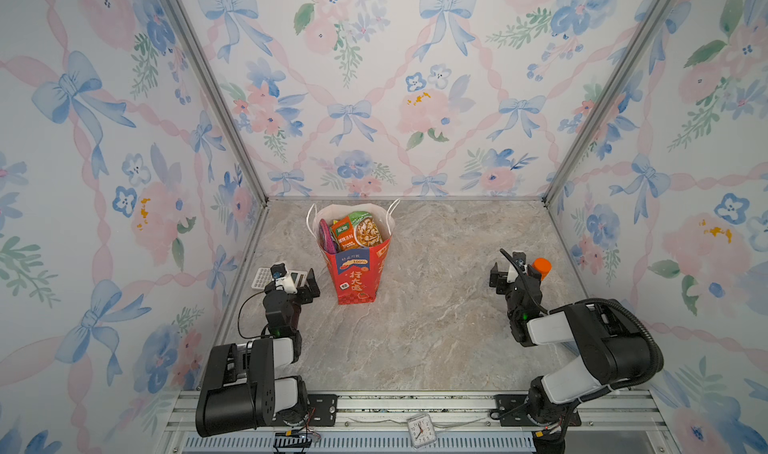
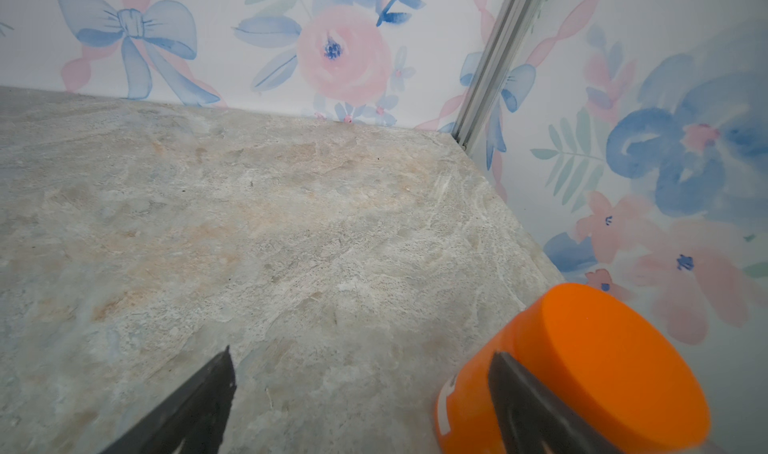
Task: Place the snacks into the paper bag
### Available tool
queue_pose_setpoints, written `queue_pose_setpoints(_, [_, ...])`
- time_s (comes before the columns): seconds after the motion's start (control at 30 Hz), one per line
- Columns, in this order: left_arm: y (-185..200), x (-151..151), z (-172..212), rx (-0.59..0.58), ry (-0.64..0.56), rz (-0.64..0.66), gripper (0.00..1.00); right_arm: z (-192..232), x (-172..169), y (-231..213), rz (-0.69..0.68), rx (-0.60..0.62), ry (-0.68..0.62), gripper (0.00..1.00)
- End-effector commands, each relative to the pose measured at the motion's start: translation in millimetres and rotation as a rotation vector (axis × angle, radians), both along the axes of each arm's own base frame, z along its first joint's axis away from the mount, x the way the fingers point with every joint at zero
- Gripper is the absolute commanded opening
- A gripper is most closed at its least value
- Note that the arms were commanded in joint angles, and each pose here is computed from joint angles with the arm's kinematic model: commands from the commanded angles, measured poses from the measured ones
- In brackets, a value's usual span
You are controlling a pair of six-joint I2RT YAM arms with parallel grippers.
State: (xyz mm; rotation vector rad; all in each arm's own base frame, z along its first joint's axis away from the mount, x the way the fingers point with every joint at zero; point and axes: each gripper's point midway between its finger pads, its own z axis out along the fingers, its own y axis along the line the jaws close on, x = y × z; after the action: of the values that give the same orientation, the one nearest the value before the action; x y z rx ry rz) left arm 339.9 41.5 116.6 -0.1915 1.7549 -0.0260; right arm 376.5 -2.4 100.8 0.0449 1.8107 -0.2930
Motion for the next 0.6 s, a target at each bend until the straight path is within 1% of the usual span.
queue_pose_setpoints(0.0, [-8,9,14,0.013,-0.066,-0.050,0.98,8,4,0,-0.012,0.028,-0.036,0.96])
queue_pose_setpoints(0.1, [-17,18,10,0.029,-0.061,-0.091,0.98,6,6,-4,-0.032,0.034,-0.024,0.97])
queue_pose_setpoints(0.17, [-21,22,6,0.050,-0.032,-0.095,0.98,7,5,-5,-0.035,0.031,-0.026,0.96])
queue_pose_setpoints(0.4, [-30,22,0,0.088,-0.033,-0.109,0.98,5,9,-6,-0.039,0.037,-0.010,0.97])
queue_pose_setpoints(0.57, [-29,22,-4,0.094,-0.034,-0.093,0.98,5,9,-6,-0.040,0.039,-0.010,0.97])
